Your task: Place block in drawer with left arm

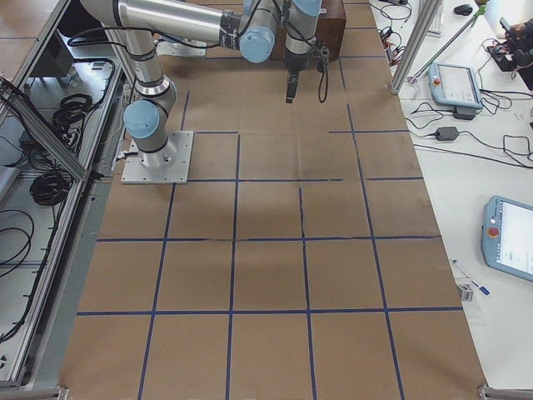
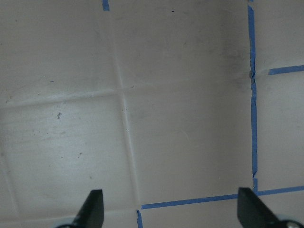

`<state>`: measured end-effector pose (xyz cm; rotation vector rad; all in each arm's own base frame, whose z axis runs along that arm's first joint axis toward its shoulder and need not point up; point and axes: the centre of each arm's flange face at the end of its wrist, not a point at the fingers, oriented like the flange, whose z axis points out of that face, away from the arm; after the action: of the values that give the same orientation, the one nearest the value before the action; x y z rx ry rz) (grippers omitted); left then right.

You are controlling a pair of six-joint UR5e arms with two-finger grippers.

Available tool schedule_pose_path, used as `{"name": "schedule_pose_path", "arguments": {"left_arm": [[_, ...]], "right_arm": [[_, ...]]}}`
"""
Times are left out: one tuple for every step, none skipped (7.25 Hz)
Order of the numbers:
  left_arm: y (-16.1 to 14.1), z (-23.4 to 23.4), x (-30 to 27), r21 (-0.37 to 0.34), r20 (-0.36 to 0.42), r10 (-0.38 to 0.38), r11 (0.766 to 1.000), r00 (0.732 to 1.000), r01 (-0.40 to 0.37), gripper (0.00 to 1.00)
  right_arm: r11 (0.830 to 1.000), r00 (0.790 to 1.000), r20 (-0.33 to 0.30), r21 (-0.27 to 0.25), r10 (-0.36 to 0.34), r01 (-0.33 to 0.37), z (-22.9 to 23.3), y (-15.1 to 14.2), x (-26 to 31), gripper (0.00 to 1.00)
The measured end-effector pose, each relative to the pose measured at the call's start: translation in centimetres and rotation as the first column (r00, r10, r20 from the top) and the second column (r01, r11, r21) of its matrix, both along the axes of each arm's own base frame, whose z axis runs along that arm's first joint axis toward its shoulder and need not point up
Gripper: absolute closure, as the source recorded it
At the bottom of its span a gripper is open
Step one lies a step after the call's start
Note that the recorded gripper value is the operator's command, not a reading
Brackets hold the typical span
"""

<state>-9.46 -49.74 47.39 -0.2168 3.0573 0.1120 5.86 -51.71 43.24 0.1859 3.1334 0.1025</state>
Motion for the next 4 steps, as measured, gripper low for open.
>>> {"name": "schedule_pose_path", "arguments": {"left_arm": [[-0.09, -0.11, 0.1, 0.002, 0.0, 0.002, 1.0, 1.0, -0.002, 0.01], [-0.23, -0.35, 0.15, 0.007, -0.001, 0.003, 1.0, 1.0, -0.003, 0.01], [-0.34, -0.55, 0.18, 0.011, -0.002, 0.003, 1.0, 1.0, -0.003, 0.01], [-0.35, -0.56, 0.2, 0.011, -0.002, 0.003, 1.0, 1.0, -0.003, 0.01]], "right_arm": [[1.0, 1.0, 0.0, 0.0, 0.0, 0.0, 0.01, 0.0, 0.0, 0.0], [1.0, 1.0, 0.0, 0.0, 0.0, 0.0, 0.01, -0.01, 0.0, 0.0], [1.0, 1.0, 0.0, 0.0, 0.0, 0.0, 0.01, 0.0, 0.0, 0.0], [1.0, 1.0, 0.0, 0.0, 0.0, 0.0, 0.0, 0.0, 0.0, 0.0]]}}
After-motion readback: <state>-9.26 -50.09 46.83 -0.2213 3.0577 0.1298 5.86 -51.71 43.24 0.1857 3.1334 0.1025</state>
